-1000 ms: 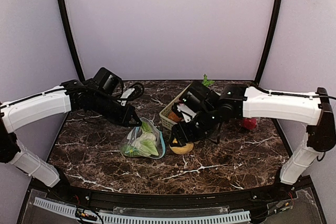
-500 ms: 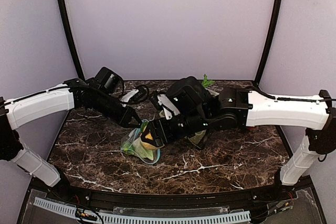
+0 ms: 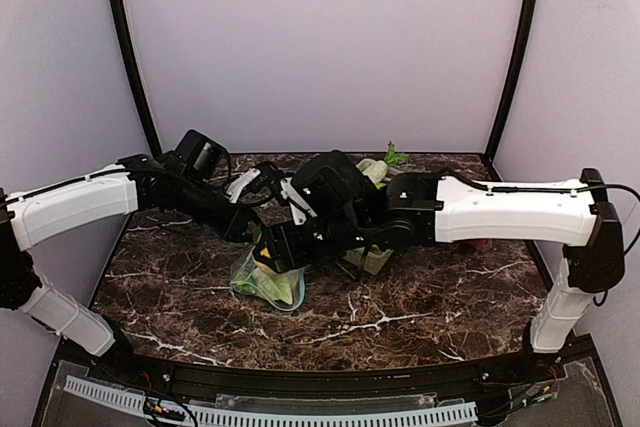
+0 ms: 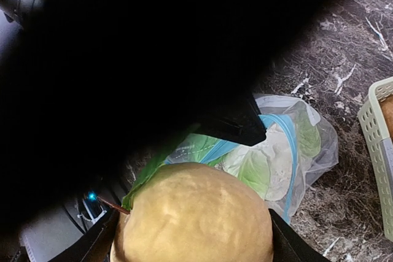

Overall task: Place the food in the zip-top bag and seal the zipper
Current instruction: Place the fake vegetable in the zipper food storage bag.

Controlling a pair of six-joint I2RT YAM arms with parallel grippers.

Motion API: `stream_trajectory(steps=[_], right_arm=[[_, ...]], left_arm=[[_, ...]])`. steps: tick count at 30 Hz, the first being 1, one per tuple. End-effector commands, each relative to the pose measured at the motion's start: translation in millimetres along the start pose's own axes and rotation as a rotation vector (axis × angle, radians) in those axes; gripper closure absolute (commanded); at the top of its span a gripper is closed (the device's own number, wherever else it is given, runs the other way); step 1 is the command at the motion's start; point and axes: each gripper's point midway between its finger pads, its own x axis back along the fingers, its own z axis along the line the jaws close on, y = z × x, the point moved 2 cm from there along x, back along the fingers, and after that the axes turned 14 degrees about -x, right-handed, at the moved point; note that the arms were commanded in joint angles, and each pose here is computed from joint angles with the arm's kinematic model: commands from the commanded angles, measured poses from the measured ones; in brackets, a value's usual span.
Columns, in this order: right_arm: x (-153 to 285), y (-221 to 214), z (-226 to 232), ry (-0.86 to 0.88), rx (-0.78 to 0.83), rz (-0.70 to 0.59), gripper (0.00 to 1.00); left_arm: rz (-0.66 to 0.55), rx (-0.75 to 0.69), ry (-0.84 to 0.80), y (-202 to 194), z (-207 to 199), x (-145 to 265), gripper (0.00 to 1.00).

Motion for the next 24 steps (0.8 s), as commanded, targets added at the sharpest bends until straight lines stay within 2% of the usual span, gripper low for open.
stream_trajectory(steps=[1,11,17,24], right_arm=[[-20,4,4,0.026,-0.022,0.004,0.53],[-52,-7,-41,-0.106,-0.124,0.066,0.53],[-64,-3,-52,-0.139,-0.146,0.068,0.52],[-74,9,-58,-0.151,-0.153,0.055,0.52]], left_arm=[[-0.036,-0.035,0.029,2,2,11,0.99],[-0.052,-0.007,0.091,1,16,15,0.99],[-0.062,0.068,0.120,-2,30,17,0.99],[-0.083,0.079,0.104,0,29,17,0.99]])
